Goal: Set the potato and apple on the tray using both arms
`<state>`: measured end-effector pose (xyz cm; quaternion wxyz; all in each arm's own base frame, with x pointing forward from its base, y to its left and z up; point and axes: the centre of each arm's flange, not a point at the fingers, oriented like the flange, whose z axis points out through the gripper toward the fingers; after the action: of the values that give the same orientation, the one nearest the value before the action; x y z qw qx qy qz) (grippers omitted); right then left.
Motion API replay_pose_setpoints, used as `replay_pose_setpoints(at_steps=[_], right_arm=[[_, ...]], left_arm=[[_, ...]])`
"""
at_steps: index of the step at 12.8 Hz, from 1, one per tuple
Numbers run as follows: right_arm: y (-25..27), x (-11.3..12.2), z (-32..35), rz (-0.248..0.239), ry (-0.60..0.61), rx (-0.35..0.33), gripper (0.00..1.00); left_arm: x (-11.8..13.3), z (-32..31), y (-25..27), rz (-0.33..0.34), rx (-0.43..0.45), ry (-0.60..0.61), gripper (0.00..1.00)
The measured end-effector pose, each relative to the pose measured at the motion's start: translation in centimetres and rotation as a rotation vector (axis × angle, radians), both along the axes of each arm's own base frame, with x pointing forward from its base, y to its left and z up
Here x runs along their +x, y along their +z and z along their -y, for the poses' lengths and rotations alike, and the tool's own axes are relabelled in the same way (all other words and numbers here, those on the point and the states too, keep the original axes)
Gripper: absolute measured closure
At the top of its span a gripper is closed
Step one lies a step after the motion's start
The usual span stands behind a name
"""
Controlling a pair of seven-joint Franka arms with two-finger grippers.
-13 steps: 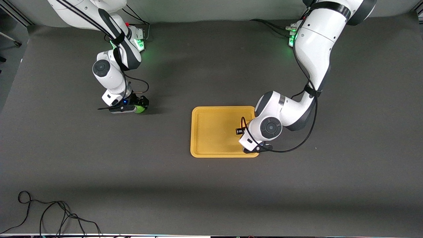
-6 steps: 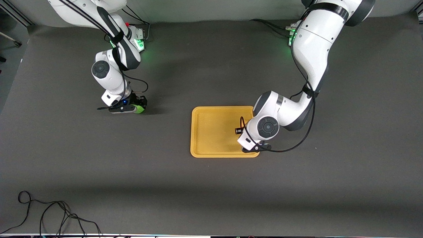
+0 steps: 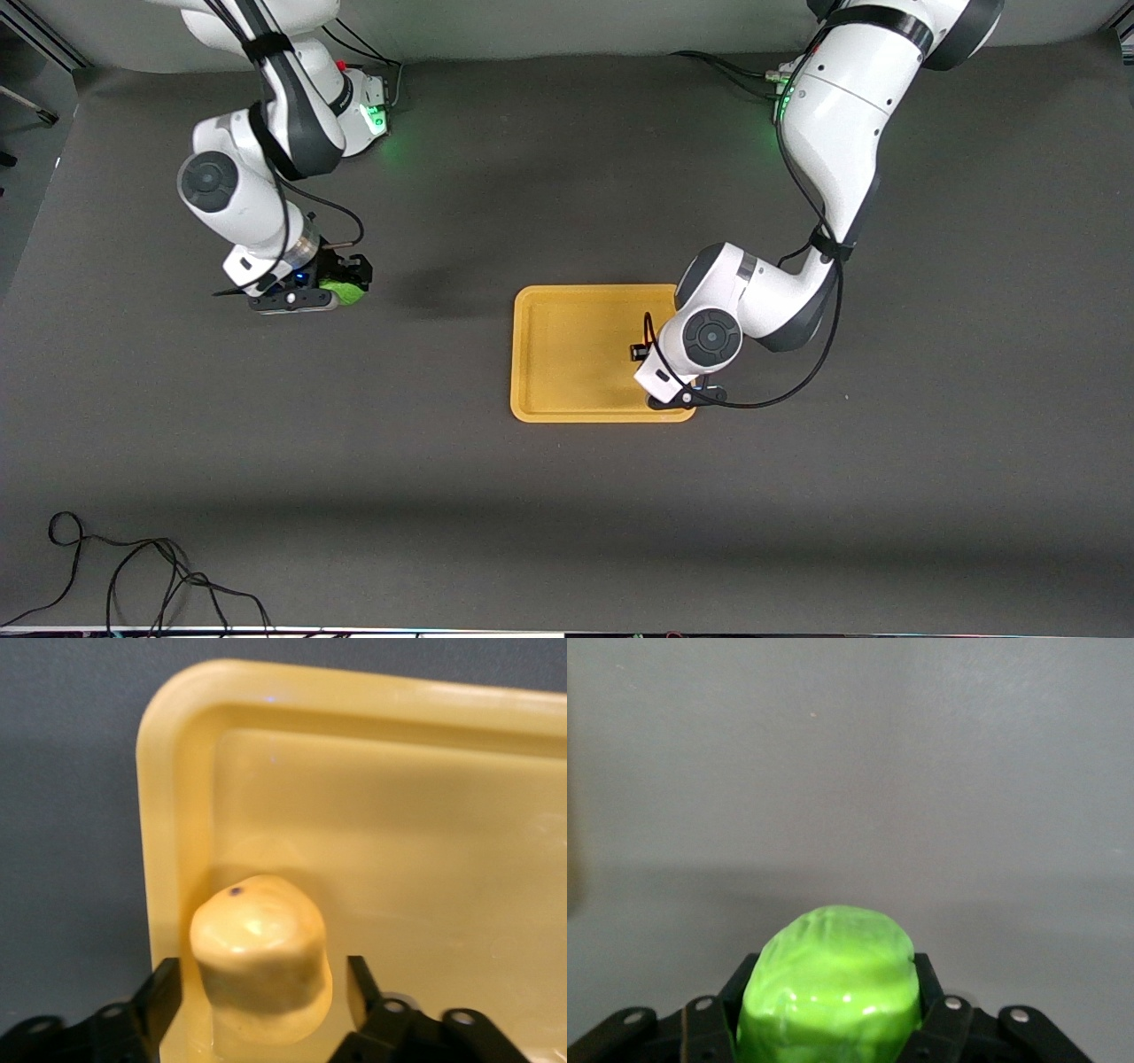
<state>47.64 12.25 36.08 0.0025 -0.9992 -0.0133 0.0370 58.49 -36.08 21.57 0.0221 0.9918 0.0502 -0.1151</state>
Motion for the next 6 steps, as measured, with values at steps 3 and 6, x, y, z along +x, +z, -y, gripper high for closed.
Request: replay_pose_setpoints(at_steps=[3,6], right_arm=[[10.6,3.2,-0.7,-0.017,0.003,0.000,0.29],[16.2,5.7,-1.3,0.020,0.004,0.009,0.29]], left_arm=[[0.8,-1.0,3.3,-0.009,0.016,0.005,0.00],[2.7,-7.8,14.6,-0.022,0.023,0.008,0.00]])
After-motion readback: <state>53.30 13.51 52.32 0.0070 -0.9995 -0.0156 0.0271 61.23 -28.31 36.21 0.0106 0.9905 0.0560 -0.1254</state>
